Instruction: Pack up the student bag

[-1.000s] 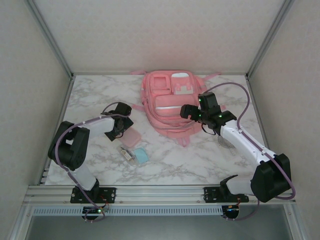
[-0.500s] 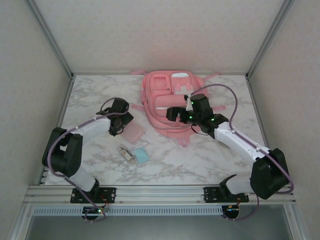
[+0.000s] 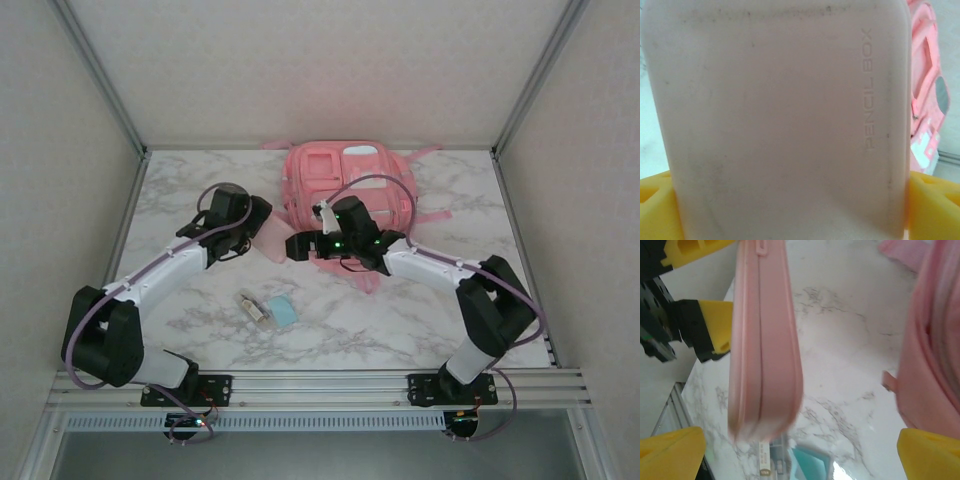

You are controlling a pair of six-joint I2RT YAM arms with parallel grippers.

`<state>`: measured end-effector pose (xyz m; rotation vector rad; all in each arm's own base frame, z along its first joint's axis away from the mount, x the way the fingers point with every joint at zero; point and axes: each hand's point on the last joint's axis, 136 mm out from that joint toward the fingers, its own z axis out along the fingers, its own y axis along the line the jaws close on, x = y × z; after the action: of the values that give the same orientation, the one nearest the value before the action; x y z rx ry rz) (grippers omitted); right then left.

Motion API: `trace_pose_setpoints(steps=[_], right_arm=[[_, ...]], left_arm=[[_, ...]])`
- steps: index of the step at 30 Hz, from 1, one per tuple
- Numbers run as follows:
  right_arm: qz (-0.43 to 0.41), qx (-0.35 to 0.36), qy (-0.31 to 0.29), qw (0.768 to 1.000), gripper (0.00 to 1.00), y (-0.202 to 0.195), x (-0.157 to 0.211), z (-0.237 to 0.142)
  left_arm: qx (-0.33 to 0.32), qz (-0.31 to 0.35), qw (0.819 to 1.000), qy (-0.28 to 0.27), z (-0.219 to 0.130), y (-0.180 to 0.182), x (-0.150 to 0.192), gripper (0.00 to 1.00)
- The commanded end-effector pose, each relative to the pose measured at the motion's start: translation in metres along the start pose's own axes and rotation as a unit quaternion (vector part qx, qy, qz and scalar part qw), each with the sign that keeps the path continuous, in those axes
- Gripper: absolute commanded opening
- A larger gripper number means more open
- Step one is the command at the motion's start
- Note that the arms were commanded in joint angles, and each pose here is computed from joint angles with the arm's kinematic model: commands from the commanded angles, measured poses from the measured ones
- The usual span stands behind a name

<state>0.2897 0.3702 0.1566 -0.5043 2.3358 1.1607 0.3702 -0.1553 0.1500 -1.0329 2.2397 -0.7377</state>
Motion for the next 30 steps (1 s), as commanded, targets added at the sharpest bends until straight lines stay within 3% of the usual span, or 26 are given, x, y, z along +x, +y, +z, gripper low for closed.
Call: trace_pose_setpoints(steps=[1, 4, 7, 11, 14, 15, 19, 23, 27, 30], right_arm=[[-0.011, -0.056, -0.017, 0.998, 0.96, 0.030, -0.018, 0.009], [-0.003, -0.071, -0.010, 0.997, 0.85, 0.033, -0.020, 0.017], [0.006, -0.080, -0.014, 0.997, 0.61, 0.034, -0.021, 0.019], [0.016, -0.091, -0.020, 0.995, 0.40, 0.037, -0.021, 0.017], [0.019, -0.094, -0.025, 0.995, 0.29, 0.039, -0.021, 0.012], [0.019, -0.093, -0.028, 0.995, 0.26, 0.039, -0.022, 0.009], [0.024, -0.069, -0.064, 0.995, 0.25, 0.029, -0.026, -0.010], [0.051, -0.014, -0.106, 0.993, 0.21, -0.008, -0.040, -0.042], [0.088, 0.048, -0.138, 0.985, 0.21, -0.048, -0.046, -0.079], [0.122, 0.123, -0.159, 0.972, 0.20, -0.087, -0.048, -0.116]], left_arm=[[0.044, -0.013, 0.999, 0.011, -0.011, -0.020, 0.009, 0.82], [0.049, -0.010, 0.999, 0.020, -0.011, -0.023, 0.015, 0.82], [0.050, -0.007, 0.998, 0.026, -0.009, -0.024, 0.018, 0.82], [0.048, -0.001, 0.998, 0.027, -0.006, -0.023, 0.020, 0.83], [0.049, 0.007, 0.998, 0.027, -0.005, -0.025, 0.020, 0.94], [0.048, 0.017, 0.998, 0.024, -0.006, -0.027, 0.019, 1.00], [0.024, 0.090, 0.995, -0.024, -0.021, -0.033, -0.003, 1.00], [0.029, 0.200, 0.977, -0.066, -0.040, -0.058, -0.023, 1.00], [0.055, 0.314, 0.946, -0.054, -0.043, -0.091, -0.013, 1.00], [0.041, 0.426, 0.903, -0.050, -0.036, -0.110, 0.003, 1.00]])
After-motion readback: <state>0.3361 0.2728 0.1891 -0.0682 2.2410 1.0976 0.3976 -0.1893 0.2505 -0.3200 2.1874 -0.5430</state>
